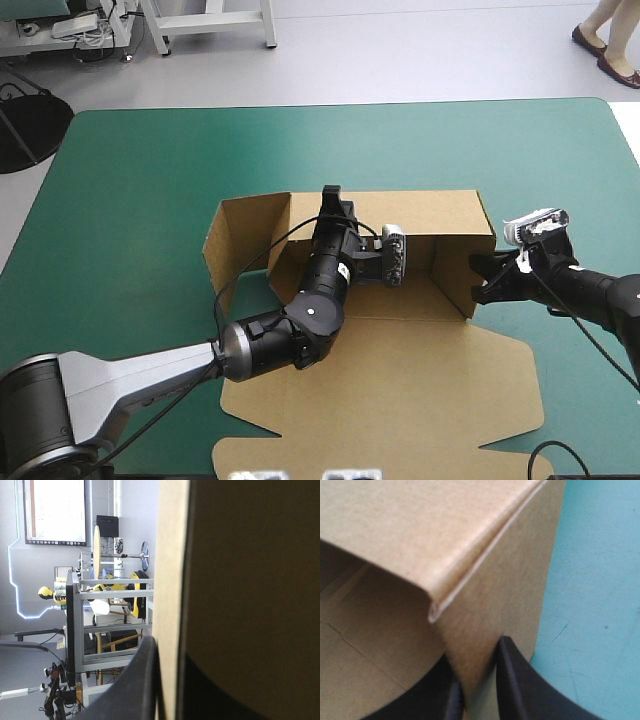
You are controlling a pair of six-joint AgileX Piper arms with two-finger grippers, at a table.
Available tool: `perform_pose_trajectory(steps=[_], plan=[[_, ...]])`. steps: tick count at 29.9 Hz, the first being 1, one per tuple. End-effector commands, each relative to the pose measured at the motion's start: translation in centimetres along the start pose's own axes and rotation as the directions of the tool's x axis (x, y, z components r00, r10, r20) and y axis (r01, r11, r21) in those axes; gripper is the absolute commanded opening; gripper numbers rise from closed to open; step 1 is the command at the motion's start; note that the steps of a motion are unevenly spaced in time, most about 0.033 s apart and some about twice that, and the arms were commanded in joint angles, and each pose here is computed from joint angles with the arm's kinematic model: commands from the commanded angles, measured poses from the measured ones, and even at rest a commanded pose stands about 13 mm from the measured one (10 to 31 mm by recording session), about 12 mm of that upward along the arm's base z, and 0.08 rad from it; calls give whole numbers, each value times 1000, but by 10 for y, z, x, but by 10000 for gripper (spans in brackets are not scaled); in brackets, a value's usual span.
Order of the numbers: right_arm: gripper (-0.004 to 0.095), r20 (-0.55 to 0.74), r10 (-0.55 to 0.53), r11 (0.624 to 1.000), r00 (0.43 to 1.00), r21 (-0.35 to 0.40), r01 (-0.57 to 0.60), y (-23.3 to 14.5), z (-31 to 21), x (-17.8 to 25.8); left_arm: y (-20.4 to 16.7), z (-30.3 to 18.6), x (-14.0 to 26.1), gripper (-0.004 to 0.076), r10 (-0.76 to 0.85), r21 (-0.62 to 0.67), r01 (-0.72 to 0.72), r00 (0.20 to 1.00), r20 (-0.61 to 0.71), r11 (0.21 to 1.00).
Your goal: Fold the box
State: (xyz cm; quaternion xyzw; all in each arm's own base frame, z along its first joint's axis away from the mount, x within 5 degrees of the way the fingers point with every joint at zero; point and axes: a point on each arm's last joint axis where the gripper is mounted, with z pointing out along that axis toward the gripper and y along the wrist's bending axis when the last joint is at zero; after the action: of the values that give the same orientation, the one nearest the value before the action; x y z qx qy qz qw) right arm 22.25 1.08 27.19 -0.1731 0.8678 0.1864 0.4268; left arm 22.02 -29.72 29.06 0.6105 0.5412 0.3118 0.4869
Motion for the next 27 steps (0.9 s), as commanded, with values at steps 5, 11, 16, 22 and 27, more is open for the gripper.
perform_pose_trajectory(steps=[5, 11, 16, 22, 27], plan=[[-17, 38, 8, 999, 999, 53, -10, -7, -1, -8, 1, -8, -7, 62, -98, 64, 94, 993, 70, 994], [-17, 29, -2, 999, 1000, 54, 0, -7, -1, -7, 1, -8, -7, 325, -97, 62, 93, 993, 70, 994], [-17, 29, -2, 999, 1000, 54, 0, -7, -1, -7, 4, -8, -7, 371, -70, 28, 68, 995, 78, 997], [-17, 27, -2, 999, 1000, 50, 1, -6, -1, -7, 11, -19, -15, 370, -146, -12, 149, 981, 131, 989], [-17, 25, -5, 999, 1000, 53, 4, -7, -1, -7, 20, -46, -26, 367, -169, -56, 183, 966, 194, 982]])
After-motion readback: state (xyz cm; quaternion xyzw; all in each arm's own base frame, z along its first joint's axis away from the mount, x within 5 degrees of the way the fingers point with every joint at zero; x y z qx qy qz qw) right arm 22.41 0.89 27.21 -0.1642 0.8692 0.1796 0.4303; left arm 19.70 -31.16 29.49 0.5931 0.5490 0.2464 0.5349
